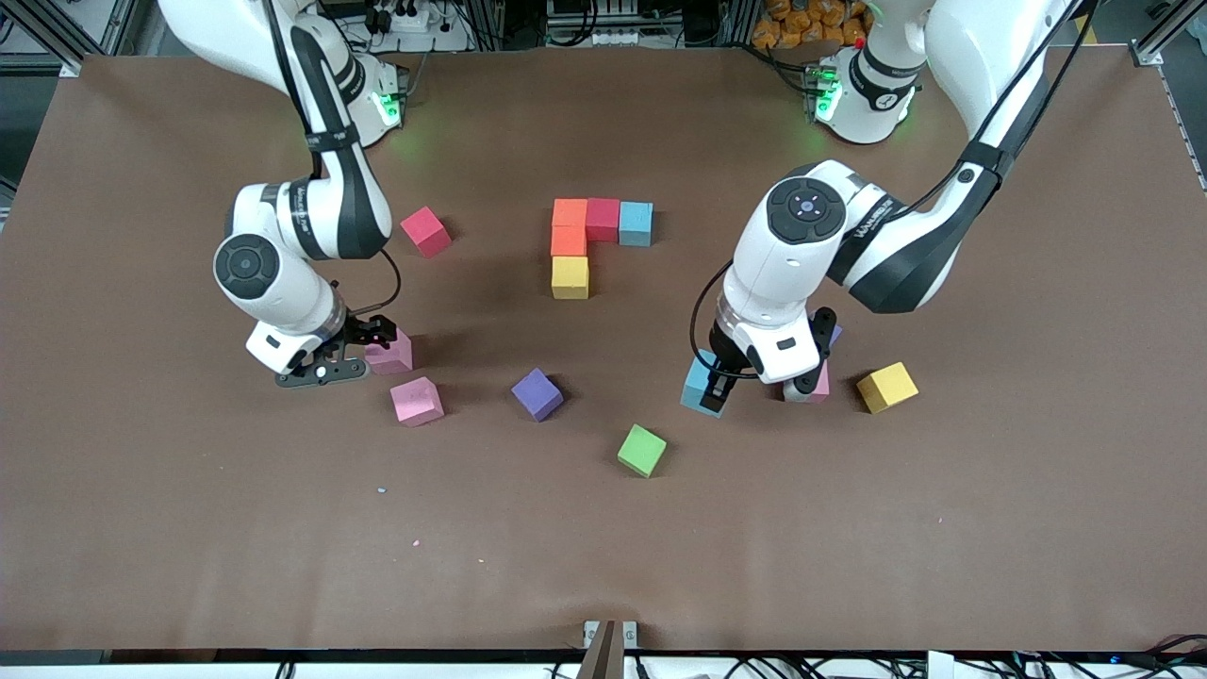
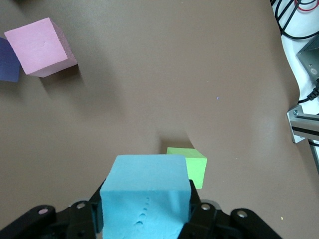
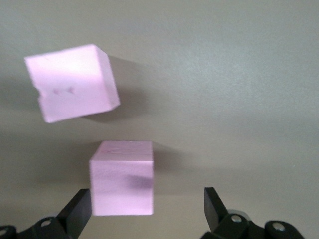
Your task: Arrange 11 blocks into digit 3
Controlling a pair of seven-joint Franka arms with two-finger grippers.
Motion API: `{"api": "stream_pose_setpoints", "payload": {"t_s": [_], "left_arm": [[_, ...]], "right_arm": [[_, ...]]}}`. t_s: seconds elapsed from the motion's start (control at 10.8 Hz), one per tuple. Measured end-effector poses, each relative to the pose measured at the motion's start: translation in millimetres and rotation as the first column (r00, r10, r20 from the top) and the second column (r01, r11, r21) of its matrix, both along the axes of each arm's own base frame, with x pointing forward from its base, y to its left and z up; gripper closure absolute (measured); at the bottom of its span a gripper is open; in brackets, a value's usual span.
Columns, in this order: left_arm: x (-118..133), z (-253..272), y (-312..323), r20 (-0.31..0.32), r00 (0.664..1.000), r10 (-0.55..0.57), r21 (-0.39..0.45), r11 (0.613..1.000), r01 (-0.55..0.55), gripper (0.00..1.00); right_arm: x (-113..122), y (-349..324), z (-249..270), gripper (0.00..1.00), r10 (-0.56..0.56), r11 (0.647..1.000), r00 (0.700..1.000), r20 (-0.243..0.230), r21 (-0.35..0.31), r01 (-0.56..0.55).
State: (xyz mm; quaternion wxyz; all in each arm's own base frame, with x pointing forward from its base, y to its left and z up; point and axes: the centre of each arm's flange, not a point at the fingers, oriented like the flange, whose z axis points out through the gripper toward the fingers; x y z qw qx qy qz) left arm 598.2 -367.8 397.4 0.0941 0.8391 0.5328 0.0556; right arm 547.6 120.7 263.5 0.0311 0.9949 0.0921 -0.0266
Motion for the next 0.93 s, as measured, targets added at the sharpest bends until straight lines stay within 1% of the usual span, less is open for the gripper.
{"api": "stream_pose_setpoints", "payload": {"t_s": [0.09,0.28,0.37,0.46,0.74,0.93], "left_arm": [[0,0,0,-0.001,1.0,0.0,0.0,1.0,0.0,0.39],[-1,-3,0,-0.005,1.0,-0.001,0.003,1.0,0.001,0.39],[-2,-6,0,-0.01,1.0,-0.002,0.005,1.0,0.002,0.39],[-3,-8,0,-0.016,1.0,-0.004,0.009,1.0,0.004,0.39],[-5,-12,-2,-0.026,1.0,-0.007,0.015,1.0,0.008,0.39],[-5,-13,-2,-0.03,1.0,-0.007,0.016,1.0,0.008,0.39]], "right_arm": [[-6,2,-9,0.0,0.009,1.0,1.0,-0.002,0.001,-0.009],[-13,20,-20,0.0,0.0,0.999,1.0,-0.012,0.036,0.0],[-14,28,-27,0.0,0.002,0.999,1.0,-0.004,0.04,-0.002],[-15,31,-35,0.0,0.007,0.999,1.0,0.003,0.032,-0.008],[-15,25,-53,0.0,0.04,0.999,0.999,0.005,0.006,-0.04],[-14,22,-58,0.0,0.044,0.999,0.999,0.027,-0.004,-0.044]]}}
